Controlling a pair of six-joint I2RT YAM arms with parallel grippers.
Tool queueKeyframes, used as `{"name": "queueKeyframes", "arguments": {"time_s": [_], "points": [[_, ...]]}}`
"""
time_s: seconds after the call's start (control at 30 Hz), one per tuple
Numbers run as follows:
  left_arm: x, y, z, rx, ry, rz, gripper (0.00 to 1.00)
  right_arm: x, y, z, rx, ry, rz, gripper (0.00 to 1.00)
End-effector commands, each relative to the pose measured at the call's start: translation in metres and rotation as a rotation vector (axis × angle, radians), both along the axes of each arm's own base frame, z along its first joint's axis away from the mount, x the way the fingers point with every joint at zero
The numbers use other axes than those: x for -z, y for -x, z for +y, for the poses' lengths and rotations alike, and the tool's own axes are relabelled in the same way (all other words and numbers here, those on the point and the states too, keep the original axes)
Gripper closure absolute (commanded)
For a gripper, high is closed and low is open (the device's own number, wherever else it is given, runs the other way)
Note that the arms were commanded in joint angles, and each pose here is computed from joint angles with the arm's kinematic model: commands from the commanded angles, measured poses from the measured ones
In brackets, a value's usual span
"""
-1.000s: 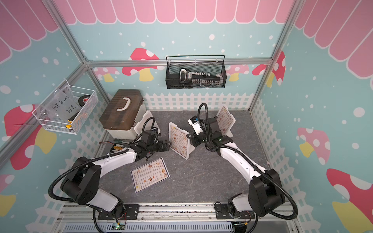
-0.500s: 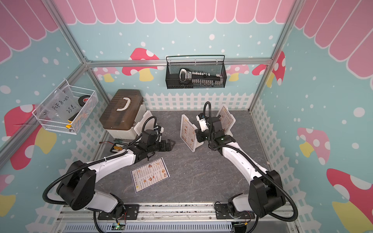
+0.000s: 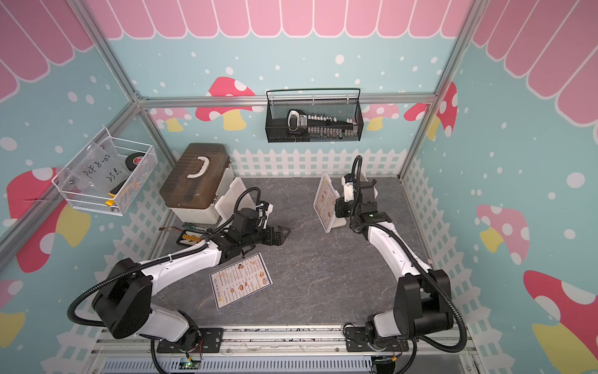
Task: Insert the menus into the narrow rack
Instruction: Move the narrow rack to the center of the board.
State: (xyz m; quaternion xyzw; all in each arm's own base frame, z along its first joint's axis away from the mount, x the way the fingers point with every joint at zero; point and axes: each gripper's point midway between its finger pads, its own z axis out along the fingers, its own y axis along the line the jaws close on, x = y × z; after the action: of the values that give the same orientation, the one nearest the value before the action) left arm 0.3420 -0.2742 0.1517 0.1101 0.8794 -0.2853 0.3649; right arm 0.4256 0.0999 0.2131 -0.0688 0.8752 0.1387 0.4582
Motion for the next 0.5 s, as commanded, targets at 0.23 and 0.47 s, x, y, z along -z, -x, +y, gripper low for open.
{"name": "queueKeyframes", "arguments": {"time_s": [0.23,0.47], "points": [[-0.014,-0.004,-0.007,0.027,0.005,-0.041,0.01,-0.002,-0.023,-0.029,0.079,-0.012,-0.002,1.00],[-0.019,-0.007,0.011,-0.051,-0.047,-0.057,0.01,0.002,-0.031,-0.031,0.081,-0.021,0.008,0.93]]}}
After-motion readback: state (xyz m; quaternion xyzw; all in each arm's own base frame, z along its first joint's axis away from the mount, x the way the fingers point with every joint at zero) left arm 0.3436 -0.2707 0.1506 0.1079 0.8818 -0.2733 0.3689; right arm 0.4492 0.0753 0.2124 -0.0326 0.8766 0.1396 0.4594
